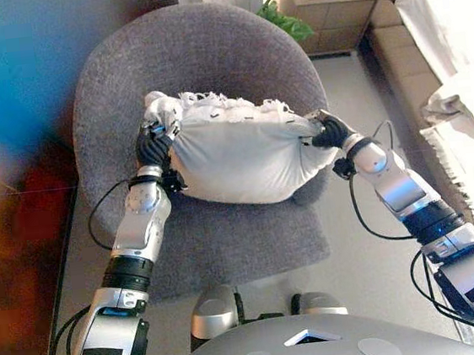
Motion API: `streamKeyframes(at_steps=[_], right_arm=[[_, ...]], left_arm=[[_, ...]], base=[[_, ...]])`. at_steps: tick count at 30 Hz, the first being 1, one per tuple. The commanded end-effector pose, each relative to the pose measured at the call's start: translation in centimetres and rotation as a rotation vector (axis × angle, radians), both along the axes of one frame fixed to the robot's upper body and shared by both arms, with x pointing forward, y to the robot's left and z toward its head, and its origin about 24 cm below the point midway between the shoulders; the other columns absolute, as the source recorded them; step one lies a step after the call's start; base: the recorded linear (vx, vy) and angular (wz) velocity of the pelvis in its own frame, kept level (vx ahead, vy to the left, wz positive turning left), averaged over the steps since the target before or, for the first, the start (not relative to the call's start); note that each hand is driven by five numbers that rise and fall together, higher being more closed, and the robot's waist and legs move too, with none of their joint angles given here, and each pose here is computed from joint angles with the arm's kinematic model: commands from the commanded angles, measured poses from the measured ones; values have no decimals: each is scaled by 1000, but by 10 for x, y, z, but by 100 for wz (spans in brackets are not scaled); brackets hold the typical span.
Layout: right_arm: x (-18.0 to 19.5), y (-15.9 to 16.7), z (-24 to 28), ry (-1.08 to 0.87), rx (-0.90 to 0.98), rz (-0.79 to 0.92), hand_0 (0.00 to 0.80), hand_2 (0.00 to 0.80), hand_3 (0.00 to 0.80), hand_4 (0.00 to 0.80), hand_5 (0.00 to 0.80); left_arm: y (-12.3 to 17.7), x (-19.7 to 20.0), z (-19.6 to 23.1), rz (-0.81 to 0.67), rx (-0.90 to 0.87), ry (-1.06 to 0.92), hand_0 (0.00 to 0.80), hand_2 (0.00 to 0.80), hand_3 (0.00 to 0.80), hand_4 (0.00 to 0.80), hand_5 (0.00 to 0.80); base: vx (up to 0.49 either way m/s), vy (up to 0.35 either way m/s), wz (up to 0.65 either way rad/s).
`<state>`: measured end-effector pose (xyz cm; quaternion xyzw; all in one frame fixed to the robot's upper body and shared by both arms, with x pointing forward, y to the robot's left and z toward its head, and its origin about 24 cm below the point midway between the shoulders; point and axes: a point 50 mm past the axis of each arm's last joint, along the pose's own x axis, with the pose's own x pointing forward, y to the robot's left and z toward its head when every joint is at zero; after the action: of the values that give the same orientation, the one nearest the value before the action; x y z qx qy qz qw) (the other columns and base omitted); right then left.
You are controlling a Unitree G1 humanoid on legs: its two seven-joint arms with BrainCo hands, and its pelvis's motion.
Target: Pick up the cushion and take it to the sofa
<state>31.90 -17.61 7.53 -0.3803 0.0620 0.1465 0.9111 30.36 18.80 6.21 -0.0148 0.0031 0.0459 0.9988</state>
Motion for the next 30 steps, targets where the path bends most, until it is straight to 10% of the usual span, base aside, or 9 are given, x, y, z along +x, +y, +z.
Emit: streamKeyframes(at_steps=[1, 30], right_arm=[[10, 9, 22, -125, 107, -32, 800, 800, 800, 800, 800], [16, 1, 33, -143, 108, -66, 800, 800, 800, 800, 800]], left_arm=[[-2, 11, 26, -16, 13, -123, 800, 800, 800, 800, 800], [-16, 17, 30, -2, 10, -104, 800, 800, 800, 800, 800]], base=[[193, 201, 13], [101, -57, 3]])
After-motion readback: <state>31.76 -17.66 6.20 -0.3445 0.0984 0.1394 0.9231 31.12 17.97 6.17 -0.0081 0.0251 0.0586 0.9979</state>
